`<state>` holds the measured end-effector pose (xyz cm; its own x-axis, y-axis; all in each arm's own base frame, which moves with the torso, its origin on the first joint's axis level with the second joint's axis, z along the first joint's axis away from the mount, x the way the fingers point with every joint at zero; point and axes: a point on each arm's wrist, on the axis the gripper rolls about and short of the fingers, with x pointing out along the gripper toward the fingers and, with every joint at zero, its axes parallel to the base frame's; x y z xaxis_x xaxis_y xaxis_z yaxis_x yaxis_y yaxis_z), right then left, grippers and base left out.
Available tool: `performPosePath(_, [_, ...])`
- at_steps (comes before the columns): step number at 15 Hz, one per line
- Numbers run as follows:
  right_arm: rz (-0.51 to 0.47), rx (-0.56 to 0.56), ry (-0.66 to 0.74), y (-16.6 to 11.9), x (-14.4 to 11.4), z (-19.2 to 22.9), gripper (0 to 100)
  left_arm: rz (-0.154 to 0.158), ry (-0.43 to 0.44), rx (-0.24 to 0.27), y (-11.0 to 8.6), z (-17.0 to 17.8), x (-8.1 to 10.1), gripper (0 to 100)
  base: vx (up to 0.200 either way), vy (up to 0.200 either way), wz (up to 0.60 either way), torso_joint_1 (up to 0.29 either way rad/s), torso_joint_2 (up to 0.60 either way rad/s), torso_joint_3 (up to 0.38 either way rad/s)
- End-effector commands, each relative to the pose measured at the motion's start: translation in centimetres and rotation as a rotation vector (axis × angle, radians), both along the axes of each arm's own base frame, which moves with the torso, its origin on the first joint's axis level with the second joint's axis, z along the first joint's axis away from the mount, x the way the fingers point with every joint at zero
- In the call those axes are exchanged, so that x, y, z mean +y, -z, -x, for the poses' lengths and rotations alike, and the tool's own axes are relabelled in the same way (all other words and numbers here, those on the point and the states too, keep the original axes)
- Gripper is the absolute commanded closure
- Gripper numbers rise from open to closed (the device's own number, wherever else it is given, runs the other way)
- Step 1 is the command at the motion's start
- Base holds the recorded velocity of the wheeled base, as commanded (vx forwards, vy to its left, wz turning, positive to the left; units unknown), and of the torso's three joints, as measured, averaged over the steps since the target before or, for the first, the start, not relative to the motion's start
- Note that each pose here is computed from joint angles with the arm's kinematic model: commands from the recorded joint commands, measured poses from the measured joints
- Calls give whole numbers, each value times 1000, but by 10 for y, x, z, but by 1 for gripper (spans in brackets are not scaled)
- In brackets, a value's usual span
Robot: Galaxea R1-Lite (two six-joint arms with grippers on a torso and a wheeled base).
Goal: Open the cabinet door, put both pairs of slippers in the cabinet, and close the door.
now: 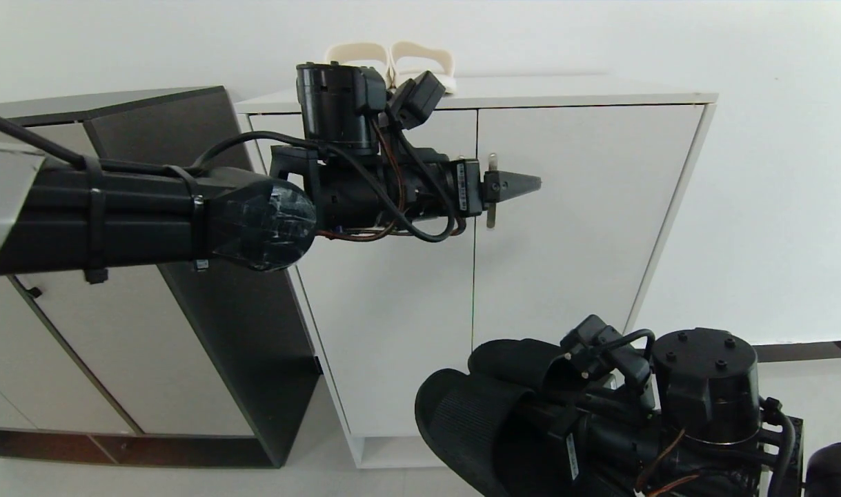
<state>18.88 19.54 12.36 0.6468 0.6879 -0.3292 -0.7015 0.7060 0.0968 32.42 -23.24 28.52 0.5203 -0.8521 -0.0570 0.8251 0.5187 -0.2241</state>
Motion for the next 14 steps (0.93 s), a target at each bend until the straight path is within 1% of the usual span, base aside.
performPosePath(1, [7,7,-1,3,0,0,100,12,-23,-15,-5,-9,4,0,0,0,0,0,0,0])
performPosePath(5, [7,7,-1,3,0,0,100,0,-30,2,7,-24,-5,0,0,0,0,0,0,0])
performPosePath(8, [7,7,-1,3,0,0,100,7,-26,-9,8,-32,-12,0,0,0,0,0,0,0])
performPosePath(10, [7,7,-1,3,0,0,100,-2,-23,5,8,-36,-16,0,0,0,0,0,0,0])
performPosePath(14, [6,6,-1,3,0,0,100,-6,-23,10,11,-42,-20,0,0,0,0,0,0,0])
